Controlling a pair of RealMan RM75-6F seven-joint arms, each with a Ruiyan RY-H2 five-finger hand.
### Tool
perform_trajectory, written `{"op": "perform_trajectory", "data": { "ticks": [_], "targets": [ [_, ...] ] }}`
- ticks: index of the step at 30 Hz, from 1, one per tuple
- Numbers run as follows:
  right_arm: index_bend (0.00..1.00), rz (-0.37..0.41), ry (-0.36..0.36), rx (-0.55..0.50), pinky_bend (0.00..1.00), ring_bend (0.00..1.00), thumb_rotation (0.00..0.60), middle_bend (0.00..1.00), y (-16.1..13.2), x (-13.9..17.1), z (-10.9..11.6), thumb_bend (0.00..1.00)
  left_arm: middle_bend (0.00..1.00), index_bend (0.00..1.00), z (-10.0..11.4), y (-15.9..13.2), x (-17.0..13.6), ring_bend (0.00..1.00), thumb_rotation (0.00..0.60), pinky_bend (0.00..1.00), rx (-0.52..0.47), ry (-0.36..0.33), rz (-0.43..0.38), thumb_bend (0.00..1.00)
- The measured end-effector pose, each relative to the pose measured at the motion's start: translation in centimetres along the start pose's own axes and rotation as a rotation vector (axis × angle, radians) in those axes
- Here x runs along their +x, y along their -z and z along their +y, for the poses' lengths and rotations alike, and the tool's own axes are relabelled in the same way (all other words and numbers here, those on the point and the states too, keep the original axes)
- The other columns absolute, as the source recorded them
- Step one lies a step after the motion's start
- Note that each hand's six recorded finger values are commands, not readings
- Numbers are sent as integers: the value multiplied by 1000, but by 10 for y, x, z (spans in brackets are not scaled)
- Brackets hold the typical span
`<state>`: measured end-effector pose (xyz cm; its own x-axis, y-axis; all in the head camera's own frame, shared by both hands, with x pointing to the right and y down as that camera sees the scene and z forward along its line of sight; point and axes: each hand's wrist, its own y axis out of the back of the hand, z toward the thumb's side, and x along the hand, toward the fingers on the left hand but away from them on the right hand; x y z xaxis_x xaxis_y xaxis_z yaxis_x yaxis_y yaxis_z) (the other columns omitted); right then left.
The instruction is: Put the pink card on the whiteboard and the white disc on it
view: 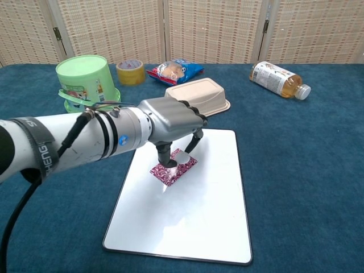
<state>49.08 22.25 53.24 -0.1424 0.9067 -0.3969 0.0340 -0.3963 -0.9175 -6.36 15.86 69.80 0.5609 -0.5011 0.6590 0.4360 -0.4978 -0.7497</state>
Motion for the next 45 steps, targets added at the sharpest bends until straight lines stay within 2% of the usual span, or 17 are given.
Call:
{"op": "perform_trajectory", "data": {
  "ticks": [7, 14, 20, 25, 32, 36, 40, 45],
  "targets": [
    [12, -3, 2, -1, 0, 75, 600, 30, 1, 1, 0, 310, 111, 320, -3, 0, -2, 0, 600, 0, -9, 25, 0, 359],
    [12, 0, 8, 1, 0, 75, 600, 30, 0, 2, 3, 310, 107, 292, 8, 14, -12, 0, 600, 0, -87, -18, 23, 357],
    [12, 9, 15, 0, 0, 76, 600, 30, -2, 1, 5, 310, 107, 292, 18, 66, -41, 26, 600, 0, -205, -93, 120, 358],
    [12, 18, 14, -8, 0, 76, 600, 30, -3, 0, 6, 310, 107, 295, 14, 122, -82, 29, 600, 0, -292, -149, 233, 362],
    [12, 32, -5, -27, 0, 76, 600, 37, -6, -2, 2, 311, 107, 242, -13, 180, -147, 43, 600, 0, -410, -236, 403, 366],
    [12, 51, -28, -42, 0, 76, 600, 40, -7, -5, -1, 310, 107, 192, -36, 207, -192, 34, 600, 0, -395, -270, 525, 366],
    [12, 59, -36, -60, 0, 77, 600, 41, -8, -8, -2, 310, 107, 180, -58, 220, -229, 27, 600, 0, -368, -271, 617, 366],
    [23, 80, -48, -104, 0, 77, 600, 45, -10, -10, -4, 310, 107, 181, -83, 224, -272, 25, 600, 0, -385, -249, 698, 365]
  ]
}}
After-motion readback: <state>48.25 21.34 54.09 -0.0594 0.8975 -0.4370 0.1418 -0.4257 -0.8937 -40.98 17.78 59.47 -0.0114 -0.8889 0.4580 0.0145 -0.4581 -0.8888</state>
